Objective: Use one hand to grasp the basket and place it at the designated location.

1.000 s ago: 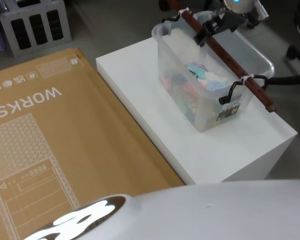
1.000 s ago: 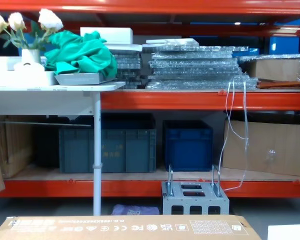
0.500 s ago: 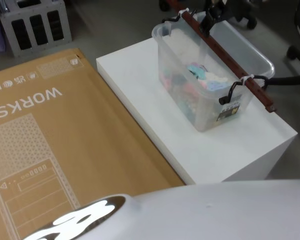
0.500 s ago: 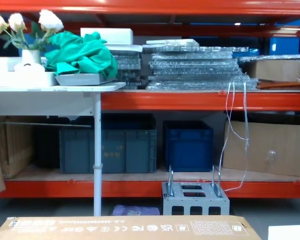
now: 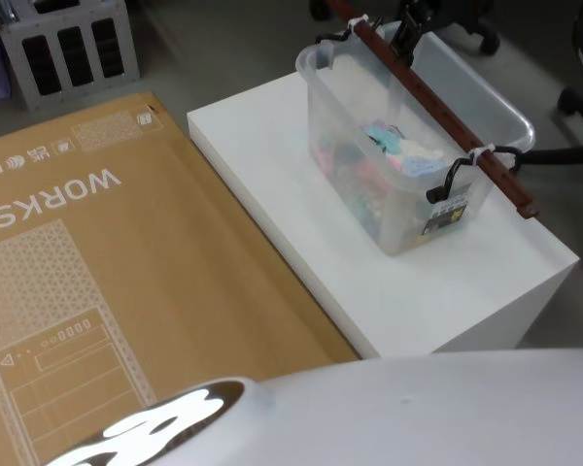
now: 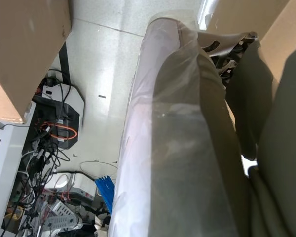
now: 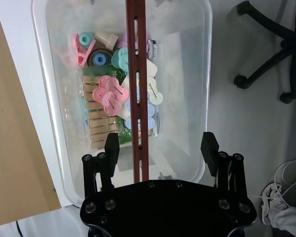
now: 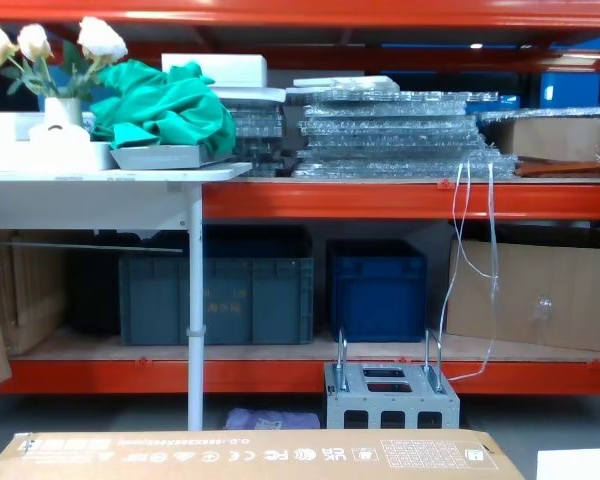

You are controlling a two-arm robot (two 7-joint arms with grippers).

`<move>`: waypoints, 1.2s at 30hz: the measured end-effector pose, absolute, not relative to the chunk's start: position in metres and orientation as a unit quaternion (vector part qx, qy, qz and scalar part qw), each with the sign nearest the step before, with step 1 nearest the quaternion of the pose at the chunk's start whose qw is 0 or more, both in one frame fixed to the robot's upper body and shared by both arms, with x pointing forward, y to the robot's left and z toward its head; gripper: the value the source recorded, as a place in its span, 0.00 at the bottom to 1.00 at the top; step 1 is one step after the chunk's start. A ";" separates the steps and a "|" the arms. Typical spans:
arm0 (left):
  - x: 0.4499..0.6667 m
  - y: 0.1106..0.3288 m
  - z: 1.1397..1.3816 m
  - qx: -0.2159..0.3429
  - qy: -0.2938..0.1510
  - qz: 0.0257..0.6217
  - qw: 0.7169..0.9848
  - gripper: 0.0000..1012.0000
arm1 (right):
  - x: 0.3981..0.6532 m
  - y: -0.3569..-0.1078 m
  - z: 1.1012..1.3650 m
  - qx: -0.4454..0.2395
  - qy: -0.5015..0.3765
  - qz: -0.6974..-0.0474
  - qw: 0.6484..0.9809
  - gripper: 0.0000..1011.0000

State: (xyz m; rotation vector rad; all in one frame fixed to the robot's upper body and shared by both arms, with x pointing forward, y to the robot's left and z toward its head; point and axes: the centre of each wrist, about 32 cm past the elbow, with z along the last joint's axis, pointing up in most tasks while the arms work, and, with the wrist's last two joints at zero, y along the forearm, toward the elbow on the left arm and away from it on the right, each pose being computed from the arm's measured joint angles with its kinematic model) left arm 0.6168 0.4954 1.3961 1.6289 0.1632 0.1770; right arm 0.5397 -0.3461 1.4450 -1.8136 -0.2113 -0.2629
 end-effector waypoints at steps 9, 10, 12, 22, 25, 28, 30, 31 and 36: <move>0.617 0.495 1.396 0.726 0.073 0.079 0.680 0.00 | 0.542 -0.344 1.451 -0.785 -0.092 -0.111 0.603 0.99; 0.617 0.495 1.396 0.726 0.073 0.079 0.680 0.00 | 0.543 -0.343 1.453 -0.785 -0.091 -0.110 0.603 0.99; 0.617 0.495 1.396 0.726 0.073 0.079 0.680 0.00 | 0.543 -0.342 1.456 -0.785 -0.091 -0.109 0.603 0.99; 0.617 0.495 1.396 0.726 0.073 0.079 0.680 0.00 | 0.542 -0.337 1.469 -0.788 -0.094 -0.108 0.599 0.99; 0.617 0.495 1.396 0.726 0.073 0.079 0.680 0.00 | 0.541 -0.337 1.473 -0.789 -0.095 -0.108 0.597 0.99; 0.617 0.495 1.396 0.726 0.073 0.079 0.680 0.00 | 0.539 -0.336 1.477 -0.792 -0.095 -0.107 0.594 0.99; 0.617 0.495 1.396 0.726 0.073 0.079 0.680 0.00 | 0.538 -0.336 1.479 -0.793 -0.096 -0.107 0.593 0.99; 0.617 0.495 1.396 0.726 0.073 0.079 0.680 0.00 | 0.537 -0.335 1.480 -0.793 -0.096 -0.107 0.592 0.99; 0.617 0.495 1.396 0.726 0.073 0.079 0.680 0.00 | 0.533 -0.335 1.484 -0.795 -0.098 -0.108 0.589 0.99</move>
